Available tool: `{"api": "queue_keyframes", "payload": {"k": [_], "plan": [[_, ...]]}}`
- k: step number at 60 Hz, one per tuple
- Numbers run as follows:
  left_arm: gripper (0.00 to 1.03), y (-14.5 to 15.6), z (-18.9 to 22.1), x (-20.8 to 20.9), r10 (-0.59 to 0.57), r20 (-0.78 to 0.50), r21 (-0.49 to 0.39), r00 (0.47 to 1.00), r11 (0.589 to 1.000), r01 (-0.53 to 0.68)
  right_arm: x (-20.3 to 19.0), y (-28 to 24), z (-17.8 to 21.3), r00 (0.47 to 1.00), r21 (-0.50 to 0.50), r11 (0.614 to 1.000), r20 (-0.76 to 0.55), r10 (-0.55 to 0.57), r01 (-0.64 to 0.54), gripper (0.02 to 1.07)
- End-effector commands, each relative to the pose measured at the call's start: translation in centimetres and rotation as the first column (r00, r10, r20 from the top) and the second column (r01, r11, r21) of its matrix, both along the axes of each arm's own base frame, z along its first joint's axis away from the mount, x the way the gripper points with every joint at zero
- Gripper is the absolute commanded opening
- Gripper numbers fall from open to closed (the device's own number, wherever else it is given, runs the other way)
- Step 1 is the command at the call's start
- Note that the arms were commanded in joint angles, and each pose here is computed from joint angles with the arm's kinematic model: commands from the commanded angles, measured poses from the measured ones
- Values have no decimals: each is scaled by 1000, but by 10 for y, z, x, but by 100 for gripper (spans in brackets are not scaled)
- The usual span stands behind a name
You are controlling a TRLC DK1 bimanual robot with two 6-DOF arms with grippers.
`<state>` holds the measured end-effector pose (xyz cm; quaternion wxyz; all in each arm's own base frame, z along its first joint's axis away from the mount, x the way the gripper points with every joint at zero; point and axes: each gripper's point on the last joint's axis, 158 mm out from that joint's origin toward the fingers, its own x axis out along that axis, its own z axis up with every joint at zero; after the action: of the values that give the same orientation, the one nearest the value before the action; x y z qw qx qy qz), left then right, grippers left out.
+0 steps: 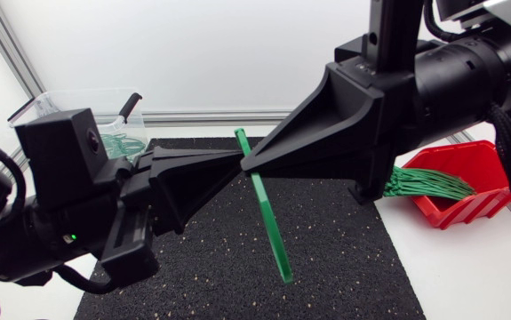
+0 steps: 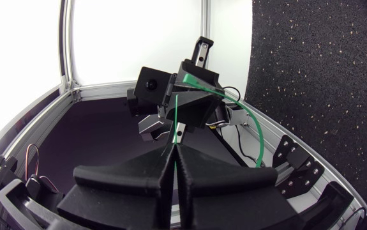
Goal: Take a green cable tie from the red box, thread the tail through the head to close it, then place it in the transparent bin on the left.
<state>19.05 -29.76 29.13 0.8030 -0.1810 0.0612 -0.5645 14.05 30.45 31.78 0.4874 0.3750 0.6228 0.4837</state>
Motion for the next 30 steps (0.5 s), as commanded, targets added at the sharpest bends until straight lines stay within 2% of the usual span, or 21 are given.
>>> {"api": "queue_keyframes", "payload": {"k": [1, 13, 30], "plan": [[4, 3, 26, -3, 4, 40, -41, 999, 999, -2, -5, 0, -12, 998, -29, 1000, -57, 1, -2, 8], [4, 2, 33, -12, -20, 31, -55, 999, 998, 22, -8, -1, -6, 999, -18, 1000, -40, 4, -5, 8], [4, -2, 22, -13, -32, -6, -42, 999, 999, 32, -15, -4, 7, 1000, 10, 1000, 1, 10, -10, 8]]}}
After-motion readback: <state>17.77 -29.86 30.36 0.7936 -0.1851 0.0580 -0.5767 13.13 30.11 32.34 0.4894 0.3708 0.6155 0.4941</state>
